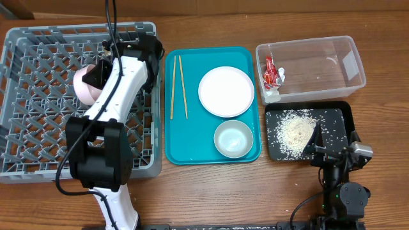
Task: Sort waste into correct bins and load items into the dishwasher
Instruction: 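Move the left gripper over the wooden chopsticks on the teal tray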
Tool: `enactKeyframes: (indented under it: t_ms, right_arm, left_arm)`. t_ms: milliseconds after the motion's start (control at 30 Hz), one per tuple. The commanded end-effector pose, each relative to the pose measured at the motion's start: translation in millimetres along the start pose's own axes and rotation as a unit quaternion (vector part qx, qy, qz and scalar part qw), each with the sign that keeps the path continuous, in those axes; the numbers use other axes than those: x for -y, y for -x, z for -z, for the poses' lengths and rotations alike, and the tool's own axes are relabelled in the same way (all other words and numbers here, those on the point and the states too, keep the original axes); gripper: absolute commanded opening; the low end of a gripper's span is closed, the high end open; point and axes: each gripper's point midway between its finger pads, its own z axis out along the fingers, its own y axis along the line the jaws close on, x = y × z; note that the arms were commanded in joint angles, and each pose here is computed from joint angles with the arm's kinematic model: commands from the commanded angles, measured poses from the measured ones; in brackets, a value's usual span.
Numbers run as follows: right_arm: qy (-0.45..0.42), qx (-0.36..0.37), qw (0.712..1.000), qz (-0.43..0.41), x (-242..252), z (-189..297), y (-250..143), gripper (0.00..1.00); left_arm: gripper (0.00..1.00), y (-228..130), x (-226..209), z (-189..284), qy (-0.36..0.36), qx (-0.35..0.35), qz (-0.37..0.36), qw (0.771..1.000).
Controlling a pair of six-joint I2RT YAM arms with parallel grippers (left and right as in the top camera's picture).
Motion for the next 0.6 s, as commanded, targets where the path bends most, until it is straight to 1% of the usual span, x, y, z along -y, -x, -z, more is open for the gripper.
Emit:
enactKeyframes:
  t_ms: [0, 133, 333, 433, 467, 533, 567]
  right_arm:
    - [-0.004, 0.004, 1.0, -0.001, 2.2, 0.0, -0.8, 1.0]
    - [-0.004, 0.004, 1.0, -0.001, 2.2, 0.0, -0.8, 1.0]
    - [-0.004, 0.004, 1.0, -0.001, 2.2, 0.0, -0.8, 1.0]
    - [-0.004, 0.004, 1.0, -0.001, 2.2, 0.0, -0.9, 1.0]
    - [-0.004, 0.004, 1.0, -0.001, 2.2, 0.0, -0.8, 1.0]
    - [-0.004, 0.004, 1.0, -0.001, 2.2, 0.0, -0.8, 1.0]
    - [-0.004, 0.004, 1.0, -0.001, 2.2, 0.0, -0.8, 1.0]
  left_arm:
    - [0.04, 4.9, 17.9, 6.6, -0.001, 0.011, 0.007, 1.0]
    - [0.04, 6.0, 33.6, 16.5, -0.013, 0.019, -0.007, 1.0]
    - [0.04, 9.5, 43.9, 35.9, -0.018, 0.042, -0.025, 0.999]
    - [0.08, 9.1, 45.9, 40.5, -0.021, 0.045, -0.031, 0.998]
    - [0.11, 8.7, 46.5, 40.9, -0.023, 0.045, -0.032, 0.998]
    - [0.25, 5.1, 52.6, 42.3, -0.04, 0.038, -0.037, 0.998]
    - [0.36, 3.1, 55.9, 43.7, -0.051, 0.034, -0.04, 0.997]
